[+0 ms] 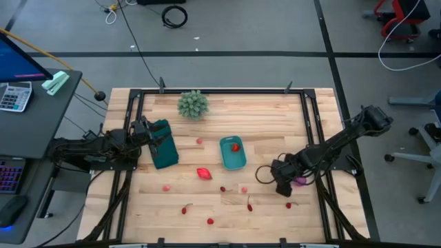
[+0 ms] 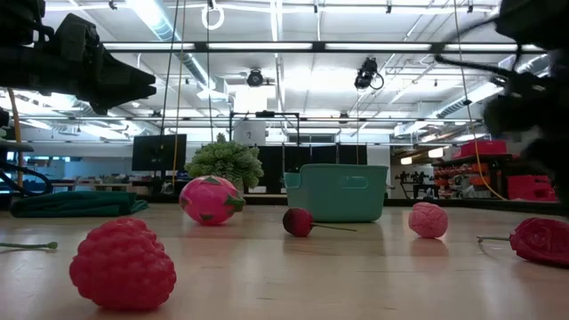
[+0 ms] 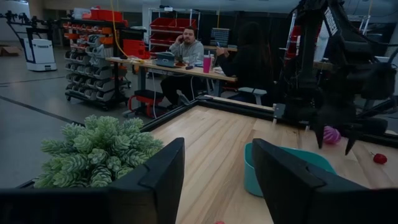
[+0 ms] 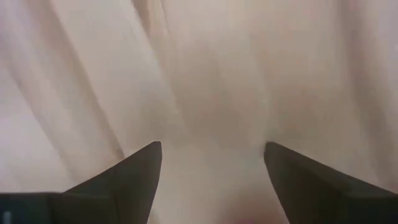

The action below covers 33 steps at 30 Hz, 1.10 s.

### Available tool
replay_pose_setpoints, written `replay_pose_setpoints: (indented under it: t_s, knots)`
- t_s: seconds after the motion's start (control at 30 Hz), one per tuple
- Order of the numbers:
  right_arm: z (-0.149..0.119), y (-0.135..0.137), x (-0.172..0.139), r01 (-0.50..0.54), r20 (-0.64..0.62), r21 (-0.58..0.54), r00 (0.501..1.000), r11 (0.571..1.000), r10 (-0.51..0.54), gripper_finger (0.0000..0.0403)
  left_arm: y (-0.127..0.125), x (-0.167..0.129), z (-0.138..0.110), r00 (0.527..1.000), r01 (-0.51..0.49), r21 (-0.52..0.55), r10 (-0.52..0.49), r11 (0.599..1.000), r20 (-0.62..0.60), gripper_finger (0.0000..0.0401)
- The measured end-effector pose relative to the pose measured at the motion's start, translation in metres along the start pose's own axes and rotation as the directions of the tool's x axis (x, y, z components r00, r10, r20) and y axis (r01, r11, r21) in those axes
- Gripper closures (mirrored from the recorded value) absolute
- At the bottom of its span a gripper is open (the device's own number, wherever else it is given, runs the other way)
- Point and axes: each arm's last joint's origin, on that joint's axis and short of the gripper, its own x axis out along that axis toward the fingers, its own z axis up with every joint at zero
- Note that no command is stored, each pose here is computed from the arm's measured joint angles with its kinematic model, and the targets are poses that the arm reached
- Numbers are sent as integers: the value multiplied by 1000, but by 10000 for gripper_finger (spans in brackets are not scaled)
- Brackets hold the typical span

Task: Pick and placing Produce into tupperware
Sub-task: Put the purple onion into the blue bin

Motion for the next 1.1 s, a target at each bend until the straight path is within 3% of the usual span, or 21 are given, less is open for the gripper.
replay_pose_setpoints:
  t_s: [0.1,0.23,0.43,0.63,0.77,1.1]
  knots:
    - [4,2,-9,38,26,83,999,996,-41,110,0,0,0,1000,0,-3,0,1000,5,205]
    - [11,12,-24,2,52,179,999,984,-11,116,0,0,1,1000,1,-3,-1,1000,6,210]
    - [14,11,-40,114,55,263,990,958,-133,130,0,0,1,1000,1,-3,-1,1000,8,208]
    - [-5,2,-45,274,-115,194,960,942,-256,144,0,0,1,1000,1,-2,-1,1000,9,206]
    - [-14,5,-46,269,-187,143,952,952,-241,148,0,0,1,1000,1,-2,-1,1000,9,210]
    - [-40,20,-46,245,-188,-4,952,969,-242,142,0,0,1,1000,1,-4,-1,1000,10,204]
